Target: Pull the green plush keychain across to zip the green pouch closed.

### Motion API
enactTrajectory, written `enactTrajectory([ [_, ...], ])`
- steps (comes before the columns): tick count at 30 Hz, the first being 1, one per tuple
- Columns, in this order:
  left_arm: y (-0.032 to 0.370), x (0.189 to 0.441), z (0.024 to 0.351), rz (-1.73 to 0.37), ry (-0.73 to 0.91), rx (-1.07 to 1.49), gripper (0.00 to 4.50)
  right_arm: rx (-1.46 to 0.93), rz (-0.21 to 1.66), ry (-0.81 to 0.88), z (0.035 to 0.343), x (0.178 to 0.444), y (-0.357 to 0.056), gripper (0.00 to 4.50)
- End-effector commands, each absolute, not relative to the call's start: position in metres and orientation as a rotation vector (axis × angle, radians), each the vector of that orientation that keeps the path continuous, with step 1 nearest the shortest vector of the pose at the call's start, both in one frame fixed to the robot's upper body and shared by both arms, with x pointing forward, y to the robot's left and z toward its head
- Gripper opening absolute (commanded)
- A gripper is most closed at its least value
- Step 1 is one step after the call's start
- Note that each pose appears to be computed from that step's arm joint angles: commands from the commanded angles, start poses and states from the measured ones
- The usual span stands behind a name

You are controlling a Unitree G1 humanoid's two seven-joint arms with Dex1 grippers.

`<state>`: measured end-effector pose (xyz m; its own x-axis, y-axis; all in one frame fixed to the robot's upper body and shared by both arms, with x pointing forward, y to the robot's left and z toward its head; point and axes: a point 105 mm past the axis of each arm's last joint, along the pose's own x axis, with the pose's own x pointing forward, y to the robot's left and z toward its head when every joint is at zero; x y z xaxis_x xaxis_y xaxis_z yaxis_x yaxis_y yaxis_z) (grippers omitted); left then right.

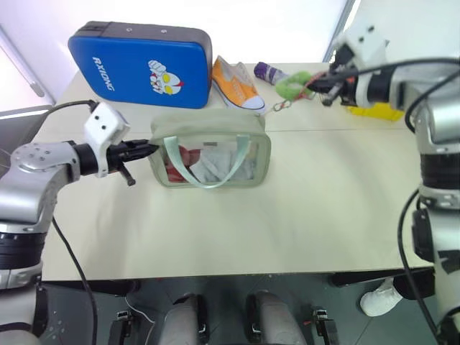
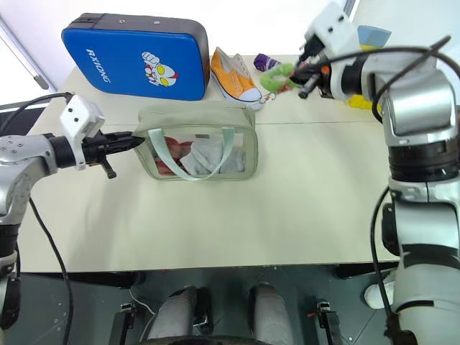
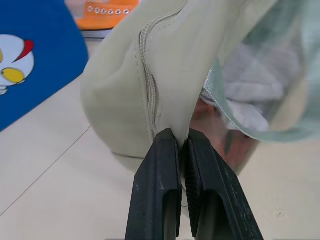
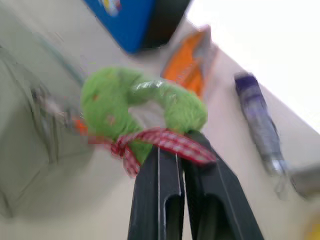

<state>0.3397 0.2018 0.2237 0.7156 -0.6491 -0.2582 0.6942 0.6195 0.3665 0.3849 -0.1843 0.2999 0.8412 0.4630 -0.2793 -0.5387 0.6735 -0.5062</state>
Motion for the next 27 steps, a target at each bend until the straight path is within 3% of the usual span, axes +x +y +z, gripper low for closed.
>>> enactTrajectory([
  [1, 0.206, 0.343, 0.227, -0.753, 0.104, 0.48, 0.0, -0.659, 0.454, 0.174, 0.28, 0.384, -0.207, 0.07],
  [9, 0.203, 0.343, 0.228, -0.763, 0.103, 0.483, 0.0, -0.373, 0.572, 0.373, 0.169, 0.377, -0.171, 0.07],
  [16, 0.206, 0.339, 0.228, -0.748, 0.112, 0.483, 0.0, -0.362, 0.619, 0.403, 0.148, 0.376, -0.159, 0.07],
  [19, 0.208, 0.337, 0.227, -0.744, 0.112, 0.483, 0.0, -0.374, 0.62, 0.338, 0.168, 0.384, -0.163, 0.07],
  [20, 0.209, 0.336, 0.229, -0.738, 0.107, 0.483, 0.58, -0.365, 0.628, 0.295, 0.184, 0.387, -0.164, 0.52],
  [22, 0.211, 0.336, 0.232, -0.735, 0.1, 0.469, 1.14, -0.355, 0.651, 0.234, 0.214, 0.39, -0.168, 1.07],
  [27, 0.219, 0.332, 0.248, -0.741, 0.085, 0.427, 3.59, -0.378, 0.758, 0.153, 0.27, 0.379, -0.175, 3.54],
])
